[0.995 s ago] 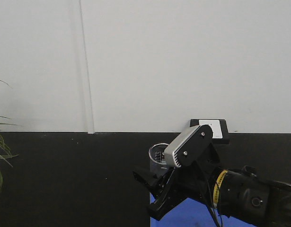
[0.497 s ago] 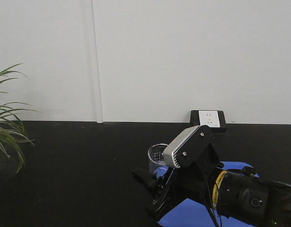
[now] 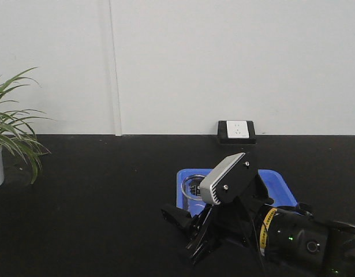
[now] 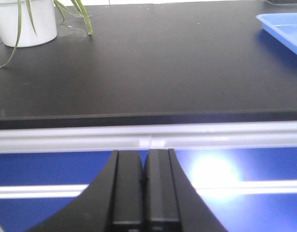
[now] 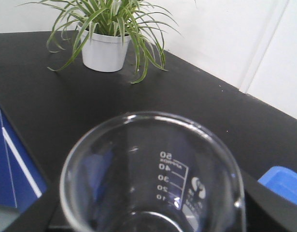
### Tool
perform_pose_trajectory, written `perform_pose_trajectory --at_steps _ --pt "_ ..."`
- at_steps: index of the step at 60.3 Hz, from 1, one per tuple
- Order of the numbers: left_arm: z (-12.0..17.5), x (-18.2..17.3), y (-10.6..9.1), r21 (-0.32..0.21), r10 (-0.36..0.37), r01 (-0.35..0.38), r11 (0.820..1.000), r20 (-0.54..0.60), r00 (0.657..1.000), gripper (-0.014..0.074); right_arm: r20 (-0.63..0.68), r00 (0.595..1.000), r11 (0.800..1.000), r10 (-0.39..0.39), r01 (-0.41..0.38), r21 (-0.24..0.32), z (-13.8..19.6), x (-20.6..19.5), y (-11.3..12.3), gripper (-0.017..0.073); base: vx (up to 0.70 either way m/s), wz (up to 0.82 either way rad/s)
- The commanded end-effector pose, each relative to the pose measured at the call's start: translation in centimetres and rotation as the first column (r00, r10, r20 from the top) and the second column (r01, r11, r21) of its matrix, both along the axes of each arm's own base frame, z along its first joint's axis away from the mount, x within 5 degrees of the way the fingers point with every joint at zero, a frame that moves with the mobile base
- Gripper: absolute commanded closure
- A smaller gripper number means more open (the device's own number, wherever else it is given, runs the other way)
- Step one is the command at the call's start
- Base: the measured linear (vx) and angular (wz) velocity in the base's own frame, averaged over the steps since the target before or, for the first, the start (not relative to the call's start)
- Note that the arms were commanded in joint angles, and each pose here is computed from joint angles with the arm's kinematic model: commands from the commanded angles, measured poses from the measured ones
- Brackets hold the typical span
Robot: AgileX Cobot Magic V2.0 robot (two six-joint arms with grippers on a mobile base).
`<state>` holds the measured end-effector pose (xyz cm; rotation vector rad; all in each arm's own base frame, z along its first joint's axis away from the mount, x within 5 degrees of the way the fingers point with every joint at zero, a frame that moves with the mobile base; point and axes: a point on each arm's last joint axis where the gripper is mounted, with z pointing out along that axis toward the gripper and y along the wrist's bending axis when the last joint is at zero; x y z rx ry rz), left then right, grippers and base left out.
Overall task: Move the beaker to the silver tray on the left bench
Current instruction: 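Hold the beaker in the right gripper while the base drives to the silver tray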
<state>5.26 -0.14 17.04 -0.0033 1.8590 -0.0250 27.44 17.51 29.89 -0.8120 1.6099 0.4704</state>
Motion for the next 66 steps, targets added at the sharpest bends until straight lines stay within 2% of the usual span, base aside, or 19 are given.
perform_pose_trajectory --at_steps 1,66 --pt "0.11 0.18 -0.01 -0.008 0.001 0.000 1.000 0.067 0.998 0.0592 0.071 0.997 0.997 0.026 -0.031 0.077 2.57 -0.56 0.05 0.0573 -0.31 -0.08" --pt "0.11 0.18 -0.01 -0.008 0.001 0.000 1.000 0.067 0.998 0.0592 0.071 0.997 0.997 0.026 -0.031 0.077 2.57 -0.56 0.05 0.0573 -0.32 -0.02"
